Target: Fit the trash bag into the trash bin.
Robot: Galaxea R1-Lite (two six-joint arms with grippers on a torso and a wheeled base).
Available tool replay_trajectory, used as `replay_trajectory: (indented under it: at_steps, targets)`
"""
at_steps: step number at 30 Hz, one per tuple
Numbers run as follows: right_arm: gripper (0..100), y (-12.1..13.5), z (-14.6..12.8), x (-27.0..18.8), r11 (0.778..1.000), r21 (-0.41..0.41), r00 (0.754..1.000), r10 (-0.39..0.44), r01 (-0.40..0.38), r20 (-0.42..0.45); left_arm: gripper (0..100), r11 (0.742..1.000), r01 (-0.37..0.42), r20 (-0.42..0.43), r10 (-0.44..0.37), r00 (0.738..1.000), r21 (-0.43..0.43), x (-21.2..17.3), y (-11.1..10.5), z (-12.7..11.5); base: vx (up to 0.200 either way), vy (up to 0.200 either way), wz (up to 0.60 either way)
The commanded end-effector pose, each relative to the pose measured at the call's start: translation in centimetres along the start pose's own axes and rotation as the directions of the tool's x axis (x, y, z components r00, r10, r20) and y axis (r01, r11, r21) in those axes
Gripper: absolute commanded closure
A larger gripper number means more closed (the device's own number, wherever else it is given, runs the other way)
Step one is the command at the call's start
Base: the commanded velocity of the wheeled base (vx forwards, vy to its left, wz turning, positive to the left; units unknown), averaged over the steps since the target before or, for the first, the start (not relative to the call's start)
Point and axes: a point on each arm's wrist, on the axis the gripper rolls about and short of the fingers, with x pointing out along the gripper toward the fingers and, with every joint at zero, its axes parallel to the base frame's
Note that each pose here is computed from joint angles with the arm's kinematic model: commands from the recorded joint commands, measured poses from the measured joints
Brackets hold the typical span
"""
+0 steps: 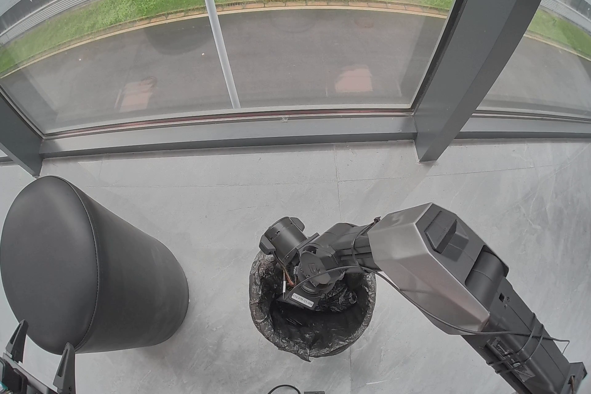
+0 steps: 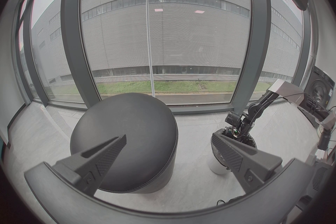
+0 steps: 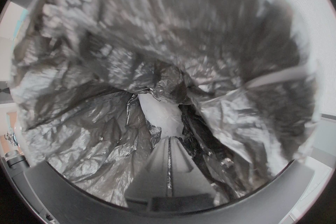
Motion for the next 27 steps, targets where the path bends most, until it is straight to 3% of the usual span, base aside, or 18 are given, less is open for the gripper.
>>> replay_trajectory:
  at_steps: [1, 10, 18, 27]
  targets:
    - [100, -1.7, 0.6, -2.8, 0.999, 0.016, 0.999, -0.031, 0.031, 0.024, 0, 1.000, 0.000, 0.000, 0.000, 1.000, -0.001, 0.0, 0.0, -0.5, 0.000, 0.000, 0.00]
    - [100, -4.6, -0.5, -8.6, 0.999, -0.003, 0.998, -0.037, 0.037, -0.056, 0, 1.000, 0.000, -0.004, 0.000, 1.000, -0.001, 0.0, 0.0, -0.5, 0.000, 0.000, 0.00]
    - [100, -9.7, -2.2, -14.3, 0.990, 0.075, 0.992, -0.114, 0.118, -0.057, 0, 1.000, 0.000, 0.000, 0.000, 1.000, -0.001, 0.0, 0.0, -0.5, 0.000, 0.000, 0.00]
    - [100, -12.4, -3.9, -19.3, 0.975, 0.120, 0.982, -0.179, 0.184, -0.052, 0, 1.000, 0.000, -0.002, 0.000, 1.000, -0.001, 0.0, 0.0, -0.5, 0.000, 0.000, 0.00]
